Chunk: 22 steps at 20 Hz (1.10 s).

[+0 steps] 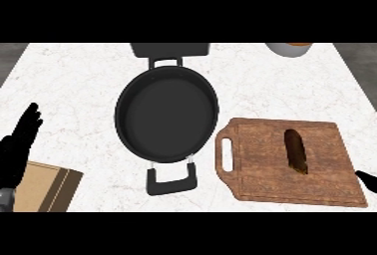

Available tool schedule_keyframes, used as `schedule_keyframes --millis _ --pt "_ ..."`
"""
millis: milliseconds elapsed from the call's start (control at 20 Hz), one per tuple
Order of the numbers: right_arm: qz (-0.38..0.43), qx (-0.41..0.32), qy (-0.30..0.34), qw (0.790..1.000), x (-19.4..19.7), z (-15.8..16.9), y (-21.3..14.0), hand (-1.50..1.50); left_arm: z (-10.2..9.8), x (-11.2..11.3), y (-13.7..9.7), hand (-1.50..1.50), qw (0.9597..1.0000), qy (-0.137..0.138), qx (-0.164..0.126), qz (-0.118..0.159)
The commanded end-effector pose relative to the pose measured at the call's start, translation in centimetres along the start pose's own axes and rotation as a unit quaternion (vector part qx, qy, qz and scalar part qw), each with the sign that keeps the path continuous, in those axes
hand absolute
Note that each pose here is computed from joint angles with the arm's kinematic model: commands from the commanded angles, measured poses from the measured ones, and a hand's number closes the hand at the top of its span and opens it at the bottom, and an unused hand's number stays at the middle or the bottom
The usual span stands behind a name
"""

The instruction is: Pick the sweet potato from the cutting board and place it in the pot

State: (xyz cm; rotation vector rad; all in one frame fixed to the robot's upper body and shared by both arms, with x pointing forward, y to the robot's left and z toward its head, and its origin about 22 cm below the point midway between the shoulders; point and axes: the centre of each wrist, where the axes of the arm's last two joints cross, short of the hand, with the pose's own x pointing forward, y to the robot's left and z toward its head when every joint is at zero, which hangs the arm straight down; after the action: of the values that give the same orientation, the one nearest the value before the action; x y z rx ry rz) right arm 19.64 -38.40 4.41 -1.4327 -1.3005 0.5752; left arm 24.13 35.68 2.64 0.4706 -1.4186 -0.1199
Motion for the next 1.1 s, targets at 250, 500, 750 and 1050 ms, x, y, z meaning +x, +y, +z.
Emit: schedule_keyframes --millis 250,500,750,1050 --pt "0.105 0.109 0.088 0.985 7.7 0.1 -1.6 -1.50 0.2 0.5 -2.3 0.00 0.9995 0.011 -0.031 -0.001" --pt "0.205 0.225 0.168 0.938 10.3 0.3 -1.2 -1.50 0.3 0.9 -3.2 0.00 0.9991 0.001 -0.042 -0.006" --pt "0.221 0.294 0.215 0.905 14.9 -0.2 0.1 -1.50 0.9 0.6 -4.1 0.00 0.9987 0.007 -0.050 -0.006" --pt "0.235 0.325 0.227 0.887 18.4 -2.9 0.9 -1.50 0.3 0.7 -2.7 0.00 0.9993 0.001 -0.035 -0.010"
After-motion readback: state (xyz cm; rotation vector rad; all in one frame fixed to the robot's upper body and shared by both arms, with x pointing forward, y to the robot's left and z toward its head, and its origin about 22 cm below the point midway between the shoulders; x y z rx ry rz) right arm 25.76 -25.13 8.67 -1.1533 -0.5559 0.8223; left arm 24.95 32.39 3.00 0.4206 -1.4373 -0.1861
